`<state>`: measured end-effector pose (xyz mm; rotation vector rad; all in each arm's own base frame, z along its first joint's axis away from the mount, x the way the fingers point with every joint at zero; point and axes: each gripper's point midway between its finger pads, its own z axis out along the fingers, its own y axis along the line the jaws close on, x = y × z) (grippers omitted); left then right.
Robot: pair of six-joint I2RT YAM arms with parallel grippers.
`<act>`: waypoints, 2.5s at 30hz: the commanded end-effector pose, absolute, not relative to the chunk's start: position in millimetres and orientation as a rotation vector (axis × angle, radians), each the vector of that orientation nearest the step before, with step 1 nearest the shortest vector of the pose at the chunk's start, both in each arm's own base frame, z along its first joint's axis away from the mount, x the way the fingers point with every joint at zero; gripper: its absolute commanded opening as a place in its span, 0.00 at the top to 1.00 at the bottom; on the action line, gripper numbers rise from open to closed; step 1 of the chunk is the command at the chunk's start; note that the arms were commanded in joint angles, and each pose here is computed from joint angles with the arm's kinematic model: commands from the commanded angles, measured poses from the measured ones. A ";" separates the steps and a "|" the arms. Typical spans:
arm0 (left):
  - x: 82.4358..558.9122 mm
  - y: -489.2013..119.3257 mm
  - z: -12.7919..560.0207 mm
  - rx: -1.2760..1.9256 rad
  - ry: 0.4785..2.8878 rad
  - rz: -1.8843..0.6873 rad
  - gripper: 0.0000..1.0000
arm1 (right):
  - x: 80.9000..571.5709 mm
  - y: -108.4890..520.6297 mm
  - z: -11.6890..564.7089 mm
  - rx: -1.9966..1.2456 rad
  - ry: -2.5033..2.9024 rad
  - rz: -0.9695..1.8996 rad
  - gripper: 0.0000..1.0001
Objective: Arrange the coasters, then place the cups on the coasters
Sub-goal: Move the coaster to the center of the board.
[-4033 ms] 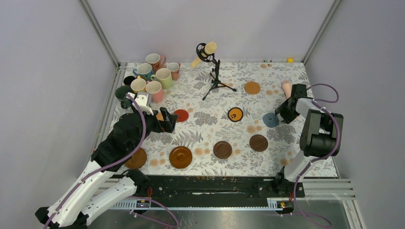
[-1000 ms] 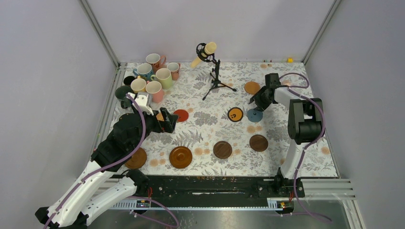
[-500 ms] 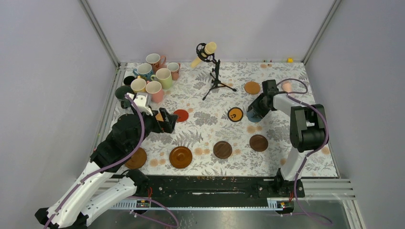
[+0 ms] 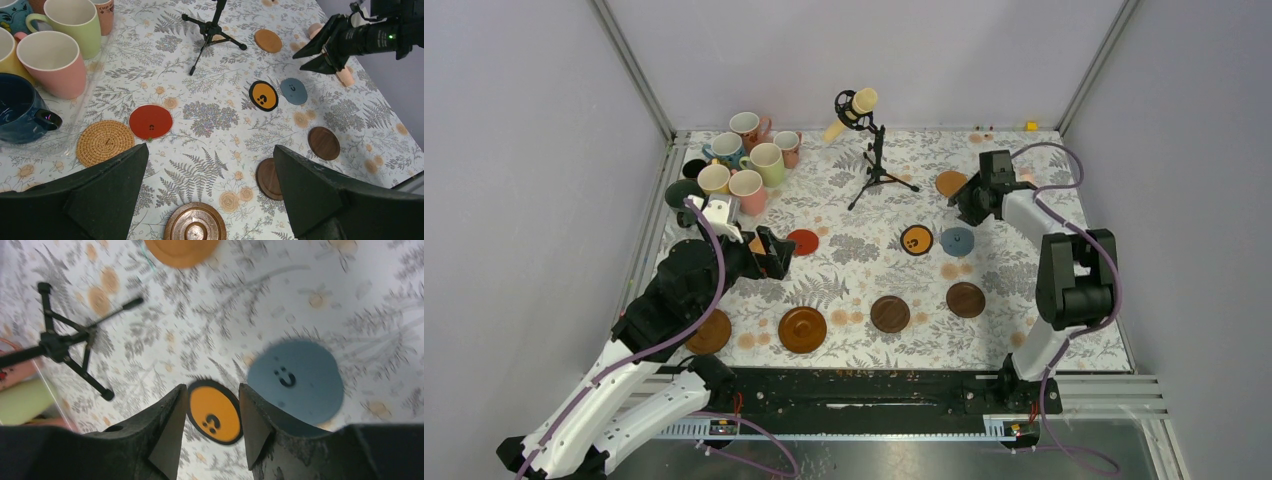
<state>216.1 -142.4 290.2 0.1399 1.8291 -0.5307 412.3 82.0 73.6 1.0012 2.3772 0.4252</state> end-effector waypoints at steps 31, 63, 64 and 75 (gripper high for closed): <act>220.6 -146.2 299.1 0.125 1.786 -0.542 0.01 | 475.0 81.9 100.2 0.342 2.493 0.289 0.49; 212.3 -165.0 295.1 0.198 1.809 -0.594 0.01 | 452.6 46.9 30.3 -1.532 2.237 -0.403 0.74; 211.8 -165.7 295.5 0.201 1.808 -0.597 0.01 | 451.3 47.3 28.0 -1.553 2.237 -0.404 0.74; 210.3 -166.1 297.3 0.204 1.802 -0.599 0.01 | 416.1 50.6 13.7 -1.761 2.233 -0.336 0.80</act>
